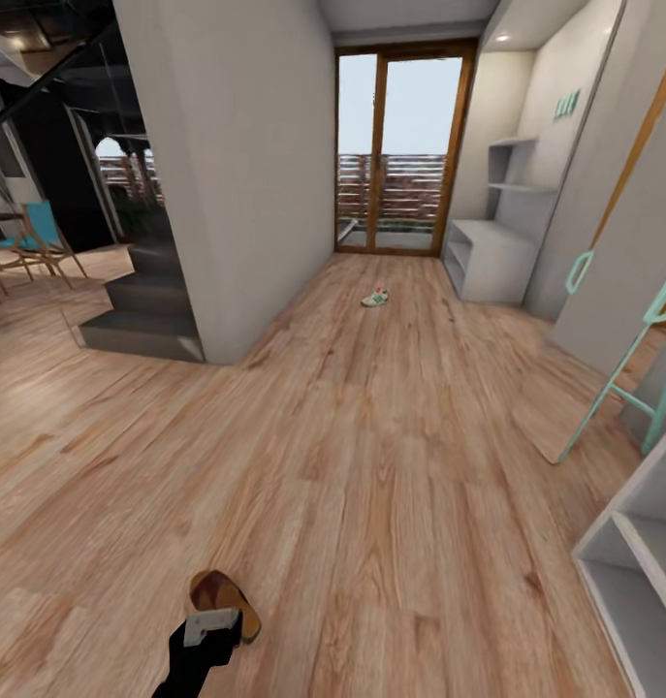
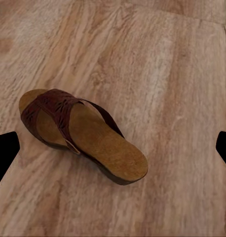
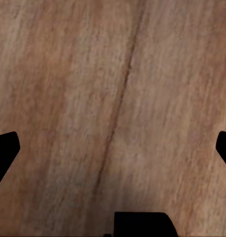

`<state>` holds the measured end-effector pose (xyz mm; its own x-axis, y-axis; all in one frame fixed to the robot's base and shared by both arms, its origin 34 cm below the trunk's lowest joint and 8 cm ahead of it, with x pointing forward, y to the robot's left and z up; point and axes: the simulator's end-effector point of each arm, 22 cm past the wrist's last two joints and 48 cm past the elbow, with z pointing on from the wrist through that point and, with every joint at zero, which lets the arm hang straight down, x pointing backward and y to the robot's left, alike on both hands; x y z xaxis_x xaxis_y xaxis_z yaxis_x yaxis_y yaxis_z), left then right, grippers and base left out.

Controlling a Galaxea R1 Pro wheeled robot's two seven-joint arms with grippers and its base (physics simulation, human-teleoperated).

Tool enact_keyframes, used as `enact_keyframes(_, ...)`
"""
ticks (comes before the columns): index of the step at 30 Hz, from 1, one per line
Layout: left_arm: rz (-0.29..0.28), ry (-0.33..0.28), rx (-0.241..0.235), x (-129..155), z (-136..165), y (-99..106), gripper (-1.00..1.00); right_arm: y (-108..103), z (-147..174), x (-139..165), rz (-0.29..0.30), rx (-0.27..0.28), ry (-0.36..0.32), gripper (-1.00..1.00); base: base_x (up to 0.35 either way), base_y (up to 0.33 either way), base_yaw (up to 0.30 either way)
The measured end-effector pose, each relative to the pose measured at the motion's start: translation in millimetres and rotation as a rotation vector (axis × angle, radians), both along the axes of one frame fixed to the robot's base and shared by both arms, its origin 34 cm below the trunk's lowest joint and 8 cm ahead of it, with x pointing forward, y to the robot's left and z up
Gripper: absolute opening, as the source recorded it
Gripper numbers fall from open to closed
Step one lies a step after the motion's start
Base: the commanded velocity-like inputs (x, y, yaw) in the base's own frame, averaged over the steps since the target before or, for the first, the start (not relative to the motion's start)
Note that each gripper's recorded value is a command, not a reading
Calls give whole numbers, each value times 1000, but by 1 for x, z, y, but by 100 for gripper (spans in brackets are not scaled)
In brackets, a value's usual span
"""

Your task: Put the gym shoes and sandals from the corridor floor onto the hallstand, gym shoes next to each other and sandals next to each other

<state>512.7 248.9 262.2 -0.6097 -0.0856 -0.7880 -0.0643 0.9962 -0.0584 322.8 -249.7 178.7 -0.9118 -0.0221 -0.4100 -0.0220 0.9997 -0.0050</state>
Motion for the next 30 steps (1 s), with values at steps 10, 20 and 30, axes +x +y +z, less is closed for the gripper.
enact_keyframes(10,-1,0,0,0,0,0,100,0,0,0,0,0,0,100,269,-174,288)
enact_keyframes(20,-1,0,0,0,0,0,100,0,0,0,0,0,1,100,71,-37,288)
enact_keyframes(30,-1,0,1,0,0,0,100,0,0,0,0,0,1,100,2,-1,289)
